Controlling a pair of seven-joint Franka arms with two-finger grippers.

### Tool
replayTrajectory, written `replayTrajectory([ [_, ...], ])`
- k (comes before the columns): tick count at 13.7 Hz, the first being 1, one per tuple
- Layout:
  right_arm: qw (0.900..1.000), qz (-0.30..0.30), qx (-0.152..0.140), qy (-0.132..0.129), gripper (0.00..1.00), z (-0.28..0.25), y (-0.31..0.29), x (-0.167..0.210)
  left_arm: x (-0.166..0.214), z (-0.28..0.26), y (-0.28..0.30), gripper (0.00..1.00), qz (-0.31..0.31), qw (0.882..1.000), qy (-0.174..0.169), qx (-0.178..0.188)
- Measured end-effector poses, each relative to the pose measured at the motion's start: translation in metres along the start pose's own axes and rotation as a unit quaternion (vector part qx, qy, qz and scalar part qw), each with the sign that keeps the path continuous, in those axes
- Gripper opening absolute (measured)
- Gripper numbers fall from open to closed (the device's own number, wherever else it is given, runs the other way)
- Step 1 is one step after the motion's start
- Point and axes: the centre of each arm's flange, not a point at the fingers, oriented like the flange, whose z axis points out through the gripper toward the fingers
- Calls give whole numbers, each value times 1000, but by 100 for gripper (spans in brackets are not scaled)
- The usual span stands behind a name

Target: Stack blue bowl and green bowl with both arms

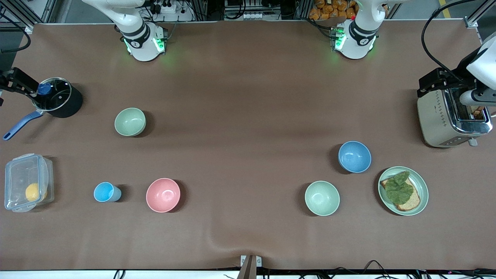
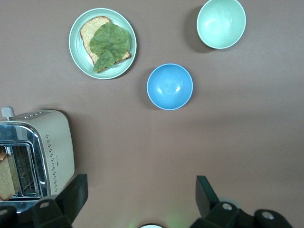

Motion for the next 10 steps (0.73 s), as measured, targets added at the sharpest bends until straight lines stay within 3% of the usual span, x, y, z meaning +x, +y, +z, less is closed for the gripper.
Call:
replayTrajectory([
  [10,1000,-1,0,-3,100,1,0,0,4,0,4,100,4,1000,8,0],
])
